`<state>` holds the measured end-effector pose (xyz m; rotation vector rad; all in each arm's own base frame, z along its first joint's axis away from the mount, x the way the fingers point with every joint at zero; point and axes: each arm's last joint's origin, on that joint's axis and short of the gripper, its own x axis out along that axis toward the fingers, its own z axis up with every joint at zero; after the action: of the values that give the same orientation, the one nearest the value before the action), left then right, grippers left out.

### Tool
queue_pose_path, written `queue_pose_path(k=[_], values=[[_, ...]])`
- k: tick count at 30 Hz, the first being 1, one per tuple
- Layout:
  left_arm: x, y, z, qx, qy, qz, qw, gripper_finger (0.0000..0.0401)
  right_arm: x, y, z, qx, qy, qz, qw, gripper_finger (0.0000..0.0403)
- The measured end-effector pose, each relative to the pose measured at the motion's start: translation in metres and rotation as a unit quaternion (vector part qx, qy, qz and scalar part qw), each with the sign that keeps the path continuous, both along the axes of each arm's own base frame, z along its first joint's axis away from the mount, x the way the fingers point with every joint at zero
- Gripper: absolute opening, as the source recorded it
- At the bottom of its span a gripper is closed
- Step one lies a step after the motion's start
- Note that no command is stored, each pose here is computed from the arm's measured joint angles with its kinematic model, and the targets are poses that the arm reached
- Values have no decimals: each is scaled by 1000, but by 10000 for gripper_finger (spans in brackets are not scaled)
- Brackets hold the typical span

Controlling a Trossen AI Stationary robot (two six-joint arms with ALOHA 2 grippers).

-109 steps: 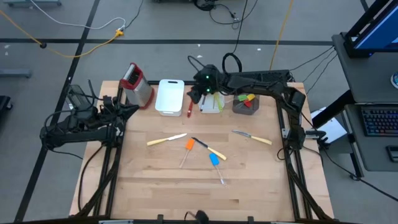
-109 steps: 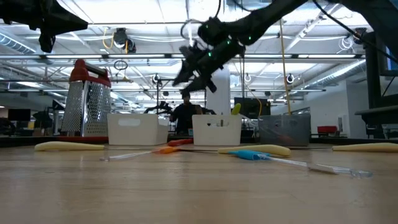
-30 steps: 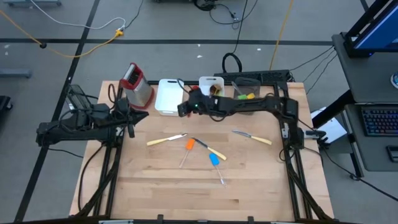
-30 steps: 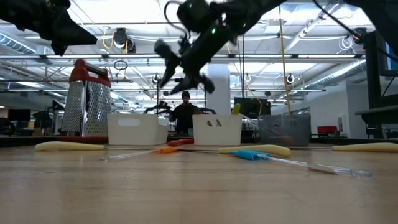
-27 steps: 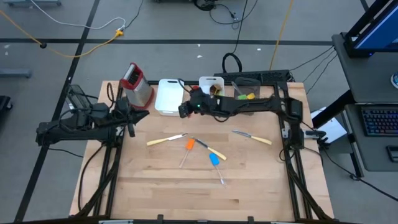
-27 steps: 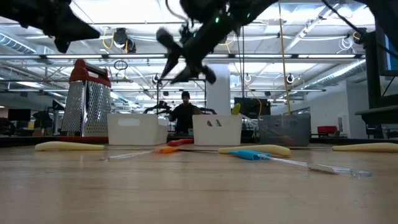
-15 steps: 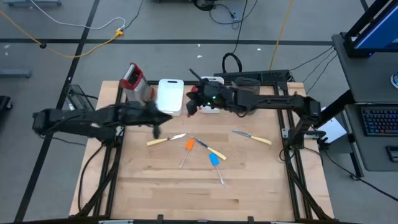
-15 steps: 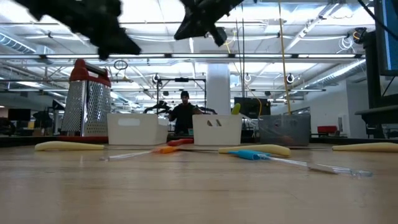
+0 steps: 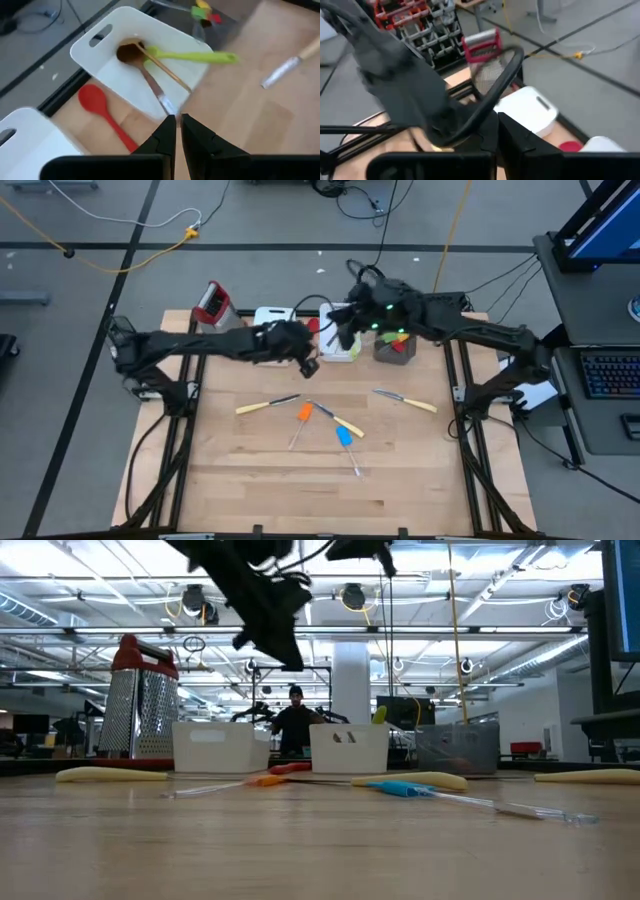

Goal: Pick & Place Kitchen Items
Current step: Put the red serving spoon into the right white bin

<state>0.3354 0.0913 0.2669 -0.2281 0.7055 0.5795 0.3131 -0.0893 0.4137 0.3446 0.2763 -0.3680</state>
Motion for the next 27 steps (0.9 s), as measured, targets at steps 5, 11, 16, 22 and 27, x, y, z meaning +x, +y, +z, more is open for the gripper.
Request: queue_pose_path(k=[5,11,16,22,27], values=[[20,27,-19,-62,42,53,996,33,-37,2,23,-24,-9,-6,1000,1],[24,58,-38,-179,69,141,971,33,-73,6,38,-34,0,-15,999,1],[30,83,-51,-236,20,162,958,33,-84,8,40,-44,12,-16,999,1],[28,98,-64,-253,13,223,941,33,-81,7,35,-50,35,-9,998,0],[24,105,-63,-238,14,227,944,33,-81,6,34,-56,43,-8,997,0]])
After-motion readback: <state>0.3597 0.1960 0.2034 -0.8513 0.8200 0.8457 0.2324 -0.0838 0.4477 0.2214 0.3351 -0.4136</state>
